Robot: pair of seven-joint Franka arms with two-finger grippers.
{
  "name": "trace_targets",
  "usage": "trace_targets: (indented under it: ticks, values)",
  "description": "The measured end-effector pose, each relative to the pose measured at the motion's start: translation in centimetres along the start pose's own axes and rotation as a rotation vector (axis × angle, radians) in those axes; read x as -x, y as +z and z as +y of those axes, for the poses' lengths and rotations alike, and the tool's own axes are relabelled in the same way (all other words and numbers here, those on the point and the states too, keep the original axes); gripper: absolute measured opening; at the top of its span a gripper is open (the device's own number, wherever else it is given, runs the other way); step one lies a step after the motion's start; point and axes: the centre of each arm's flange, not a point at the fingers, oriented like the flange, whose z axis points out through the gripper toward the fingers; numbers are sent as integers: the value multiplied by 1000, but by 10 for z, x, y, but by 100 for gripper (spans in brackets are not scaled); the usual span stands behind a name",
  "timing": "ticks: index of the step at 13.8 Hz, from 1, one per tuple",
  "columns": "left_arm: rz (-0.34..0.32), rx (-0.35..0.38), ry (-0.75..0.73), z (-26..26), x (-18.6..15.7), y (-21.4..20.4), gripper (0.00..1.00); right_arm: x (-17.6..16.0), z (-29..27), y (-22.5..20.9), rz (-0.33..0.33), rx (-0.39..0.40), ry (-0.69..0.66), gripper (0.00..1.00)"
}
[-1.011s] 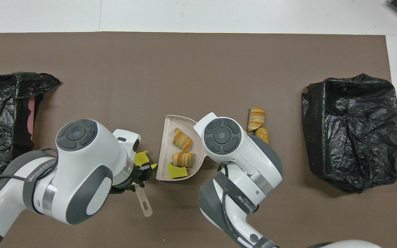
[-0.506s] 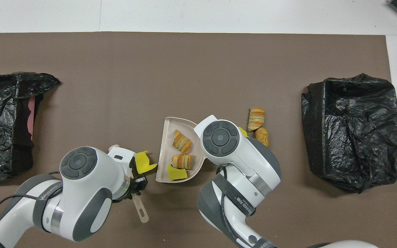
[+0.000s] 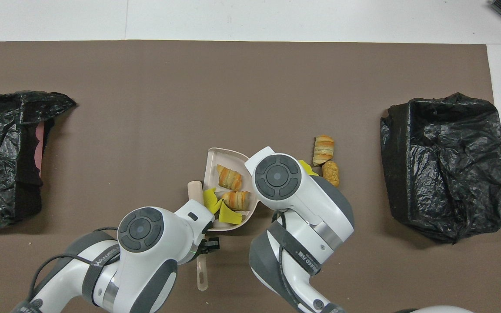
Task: Sweep and dump trash in bin
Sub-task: 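Sweep the remaining pieces with the left gripper into the held dustpan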
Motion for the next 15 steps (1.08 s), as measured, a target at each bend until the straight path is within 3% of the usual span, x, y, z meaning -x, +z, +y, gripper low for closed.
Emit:
trace_targets:
  ticks: [7,15]
  values:
    - [16,4,-54,-34,-37,-12,25,2,1,0,0,0,56,31]
    - [22,-12,-77,-47,-55,-33,25,39,29,-13,-4,12,139,31]
